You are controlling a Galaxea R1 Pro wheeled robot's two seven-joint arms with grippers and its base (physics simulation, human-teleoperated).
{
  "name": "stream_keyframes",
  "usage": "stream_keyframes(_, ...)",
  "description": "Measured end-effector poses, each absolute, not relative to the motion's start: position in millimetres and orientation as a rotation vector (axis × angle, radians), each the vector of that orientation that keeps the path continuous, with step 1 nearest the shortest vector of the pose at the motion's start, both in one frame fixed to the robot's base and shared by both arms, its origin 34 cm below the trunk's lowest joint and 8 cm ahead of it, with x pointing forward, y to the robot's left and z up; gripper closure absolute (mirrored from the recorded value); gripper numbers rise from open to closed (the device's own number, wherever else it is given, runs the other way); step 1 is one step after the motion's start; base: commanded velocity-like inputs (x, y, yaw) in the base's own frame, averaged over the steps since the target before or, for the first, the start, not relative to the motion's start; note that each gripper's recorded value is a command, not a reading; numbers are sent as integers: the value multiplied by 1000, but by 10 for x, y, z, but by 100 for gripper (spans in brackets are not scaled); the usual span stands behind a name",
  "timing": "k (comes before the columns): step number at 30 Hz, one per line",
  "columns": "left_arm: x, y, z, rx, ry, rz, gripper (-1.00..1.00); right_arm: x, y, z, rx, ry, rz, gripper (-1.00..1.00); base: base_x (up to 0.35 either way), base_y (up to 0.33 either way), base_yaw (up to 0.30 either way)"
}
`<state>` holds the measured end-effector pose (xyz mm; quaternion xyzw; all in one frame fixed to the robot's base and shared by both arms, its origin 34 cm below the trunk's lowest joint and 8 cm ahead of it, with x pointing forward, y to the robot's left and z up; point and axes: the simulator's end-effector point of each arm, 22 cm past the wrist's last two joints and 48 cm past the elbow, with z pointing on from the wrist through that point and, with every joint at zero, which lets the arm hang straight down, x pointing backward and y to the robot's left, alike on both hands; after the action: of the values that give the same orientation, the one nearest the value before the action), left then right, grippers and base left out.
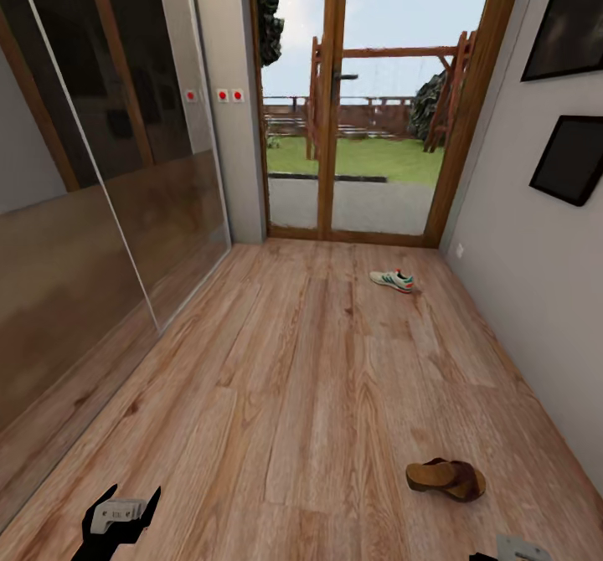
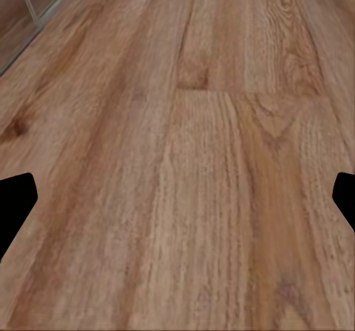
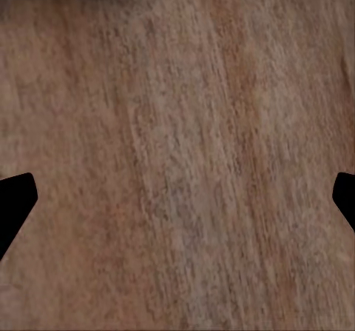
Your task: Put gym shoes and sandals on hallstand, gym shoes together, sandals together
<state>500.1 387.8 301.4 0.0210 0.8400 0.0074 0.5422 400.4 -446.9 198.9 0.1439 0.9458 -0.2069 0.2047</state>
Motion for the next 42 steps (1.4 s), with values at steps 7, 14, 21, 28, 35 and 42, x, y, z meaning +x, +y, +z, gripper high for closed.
stream_keyframes(7, 5003, 3880, 3017, 49, 1994, 18, -100, 4004, -4468, 1989, 401, 2637, -576, -100, 135, 0, 0)
stream_keyframes(14, 5004, 3880, 3018, 49, 1993, 18, -100, 4004, -4468, 1989, 401, 2637, -577, -100, 33, -3, 8)
stream_keyframes(21, 5004, 3879, 3018, 49, 1993, 18, -100, 4004, -4469, 1989, 401, 2637, -577, -100, 7, -95, 122)
stream_keyframes(28, 5003, 3878, 3017, 49, 1994, 17, -100, 4004, -4468, 1989, 401, 2637, -577, -100, 2, -180, 238)
stream_keyframes(35, 5003, 3877, 3017, 50, 1994, 17, -100, 4004, -4468, 1989, 401, 2637, -577, -100, 1, -191, 178)
stream_keyframes(42, 5003, 3879, 3017, 49, 1993, 18, -100, 4004, -4469, 1989, 401, 2637, -577, -100, 0, -83, 59)
